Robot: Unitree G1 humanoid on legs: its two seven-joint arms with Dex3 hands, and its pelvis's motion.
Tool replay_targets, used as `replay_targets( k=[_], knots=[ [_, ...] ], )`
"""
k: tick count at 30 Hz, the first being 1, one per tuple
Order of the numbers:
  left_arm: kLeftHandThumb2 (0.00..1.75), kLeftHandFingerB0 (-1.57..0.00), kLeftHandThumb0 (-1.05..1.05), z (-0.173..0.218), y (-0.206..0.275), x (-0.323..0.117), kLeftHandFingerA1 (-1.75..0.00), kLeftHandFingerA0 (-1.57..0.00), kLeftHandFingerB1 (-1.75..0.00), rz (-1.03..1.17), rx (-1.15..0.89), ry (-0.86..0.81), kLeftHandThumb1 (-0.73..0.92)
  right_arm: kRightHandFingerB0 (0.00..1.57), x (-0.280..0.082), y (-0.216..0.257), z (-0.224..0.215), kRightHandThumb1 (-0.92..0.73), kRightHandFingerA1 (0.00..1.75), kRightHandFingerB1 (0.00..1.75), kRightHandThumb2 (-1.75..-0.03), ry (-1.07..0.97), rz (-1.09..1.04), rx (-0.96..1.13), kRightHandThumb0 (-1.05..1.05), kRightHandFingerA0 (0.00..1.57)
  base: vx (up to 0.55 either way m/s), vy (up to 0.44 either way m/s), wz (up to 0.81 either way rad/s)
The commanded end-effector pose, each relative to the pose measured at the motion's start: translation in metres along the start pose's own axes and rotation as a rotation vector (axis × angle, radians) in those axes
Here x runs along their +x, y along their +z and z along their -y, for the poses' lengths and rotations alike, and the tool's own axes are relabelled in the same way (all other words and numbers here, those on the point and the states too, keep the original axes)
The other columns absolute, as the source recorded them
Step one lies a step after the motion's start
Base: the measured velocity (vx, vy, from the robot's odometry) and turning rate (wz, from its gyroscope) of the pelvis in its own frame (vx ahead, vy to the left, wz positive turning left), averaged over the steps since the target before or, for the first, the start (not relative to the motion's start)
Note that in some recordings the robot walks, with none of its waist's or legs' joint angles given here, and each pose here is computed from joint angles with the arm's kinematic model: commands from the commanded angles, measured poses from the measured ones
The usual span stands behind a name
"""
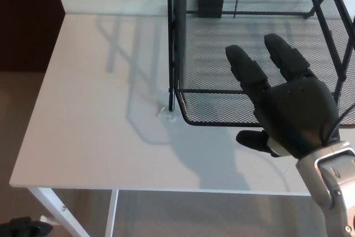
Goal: The robot walk towards a table in front and then pushes a layer of a file tray back to its original position using its right hand
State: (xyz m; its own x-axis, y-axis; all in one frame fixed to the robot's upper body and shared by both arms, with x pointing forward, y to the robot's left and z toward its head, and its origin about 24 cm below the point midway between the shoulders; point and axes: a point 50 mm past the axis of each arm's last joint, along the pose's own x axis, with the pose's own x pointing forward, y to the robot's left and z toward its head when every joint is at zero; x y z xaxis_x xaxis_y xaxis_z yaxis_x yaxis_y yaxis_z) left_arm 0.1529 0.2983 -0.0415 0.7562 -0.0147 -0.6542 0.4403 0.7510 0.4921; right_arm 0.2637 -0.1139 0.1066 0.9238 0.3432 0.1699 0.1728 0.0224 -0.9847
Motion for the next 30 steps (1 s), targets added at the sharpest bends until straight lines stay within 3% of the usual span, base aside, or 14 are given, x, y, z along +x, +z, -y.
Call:
replay_targets(
  k=[1, 2, 3, 4, 7, 8, 9, 11, 12, 13, 18, 30],
  knots=[
    [0.59, -0.42, -0.25, -0.004, -0.002, -0.002, -0.52, -0.66, -0.41, -0.028, 0.018, -0.002, 0.67, 0.00, 0.010, -0.005, -0.001, -0.56, 0.00, 0.00, -0.90, 0.020, -0.032, -0.008, -0.89, 0.00, 0.00, 0.000, 0.00],
    [0.59, -0.42, -0.26, -0.004, -0.002, -0.003, -0.51, -0.66, -0.41, -0.026, 0.022, -0.003, 0.68, 0.00, 0.012, -0.005, -0.001, -0.56, 0.00, 0.00, -0.91, 0.022, -0.034, -0.004, -0.89, 0.00, 0.00, 0.000, 0.00],
    [0.74, -0.37, -0.33, -0.004, -0.002, -0.003, -0.58, -0.60, -0.48, -0.027, 0.025, -0.004, 0.56, 0.00, 0.013, -0.005, -0.001, -0.56, 0.00, 0.00, -0.91, 0.025, -0.038, -0.003, -0.89, 0.00, 0.00, 0.000, 0.00],
    [0.59, -0.42, -0.26, -0.004, -0.002, -0.003, -0.49, -0.66, -0.40, -0.030, 0.032, -0.004, 0.68, 0.00, 0.015, -0.006, -0.001, -0.55, 0.00, 0.00, -0.91, 0.026, -0.043, -0.007, -0.89, 0.00, 0.00, 0.000, 0.00],
    [0.59, -0.42, -0.25, -0.004, -0.002, -0.003, -0.50, -0.64, -0.41, -0.023, 0.030, -0.004, 0.67, 0.00, 0.022, -0.009, -0.004, -0.52, 0.00, 0.01, -0.87, 0.036, -0.064, -0.004, -0.85, 0.00, 0.00, 0.000, 0.00],
    [0.74, -0.38, -0.33, -0.004, -0.003, -0.003, -0.58, -0.61, -0.49, -0.025, 0.031, -0.005, 0.56, 0.00, 0.024, -0.010, -0.006, -0.50, 0.00, 0.01, -0.87, 0.038, -0.069, -0.002, -0.84, 0.00, 0.00, 0.000, 0.00],
    [0.59, -0.42, -0.25, -0.004, -0.002, -0.003, -0.51, -0.66, -0.41, -0.024, 0.031, -0.006, 0.67, 0.00, 0.025, -0.012, -0.006, -0.50, 0.00, 0.02, -0.86, 0.041, -0.074, -0.004, -0.83, 0.00, 0.00, 0.000, 0.00],
    [0.58, -0.43, -0.25, -0.004, -0.002, -0.003, -0.51, -0.66, -0.41, -0.019, 0.030, -0.008, 0.67, 0.00, 0.028, -0.014, -0.007, -0.50, 0.00, 0.02, -0.87, 0.047, -0.081, -0.009, -0.83, 0.00, 0.00, 0.000, 0.00],
    [0.74, -0.38, -0.32, -0.004, -0.001, -0.002, -0.59, -0.61, -0.49, -0.019, 0.031, -0.006, 0.56, 0.00, 0.031, -0.016, -0.007, -0.50, 0.00, 0.02, -0.87, 0.048, -0.088, -0.017, -0.84, 0.00, 0.00, 0.000, 0.00],
    [0.58, -0.43, -0.24, -0.005, 0.000, -0.002, -0.51, -0.66, -0.41, -0.016, 0.028, -0.005, 0.67, 0.00, 0.032, -0.017, -0.006, -0.50, 0.00, 0.02, -0.87, 0.045, -0.088, -0.016, -0.84, 0.00, 0.00, 0.000, 0.00],
    [0.59, -0.42, -0.23, -0.007, 0.001, 0.000, -0.51, -0.64, -0.41, -0.008, 0.028, -0.007, 0.66, 0.00, 0.034, -0.014, 0.003, -0.56, 0.00, 0.01, -0.93, 0.024, -0.071, -0.059, -0.91, 0.00, 0.00, 0.000, 0.00],
    [0.59, -0.42, -0.23, -0.008, 0.000, 0.000, -0.49, -0.64, -0.41, -0.013, 0.027, -0.017, 0.67, 0.00, -0.008, 0.019, 0.024, -0.52, 0.00, 0.00, -0.91, 0.007, 0.092, 0.046, -0.89, 0.00, 0.00, 0.000, 0.00]
  ],
)
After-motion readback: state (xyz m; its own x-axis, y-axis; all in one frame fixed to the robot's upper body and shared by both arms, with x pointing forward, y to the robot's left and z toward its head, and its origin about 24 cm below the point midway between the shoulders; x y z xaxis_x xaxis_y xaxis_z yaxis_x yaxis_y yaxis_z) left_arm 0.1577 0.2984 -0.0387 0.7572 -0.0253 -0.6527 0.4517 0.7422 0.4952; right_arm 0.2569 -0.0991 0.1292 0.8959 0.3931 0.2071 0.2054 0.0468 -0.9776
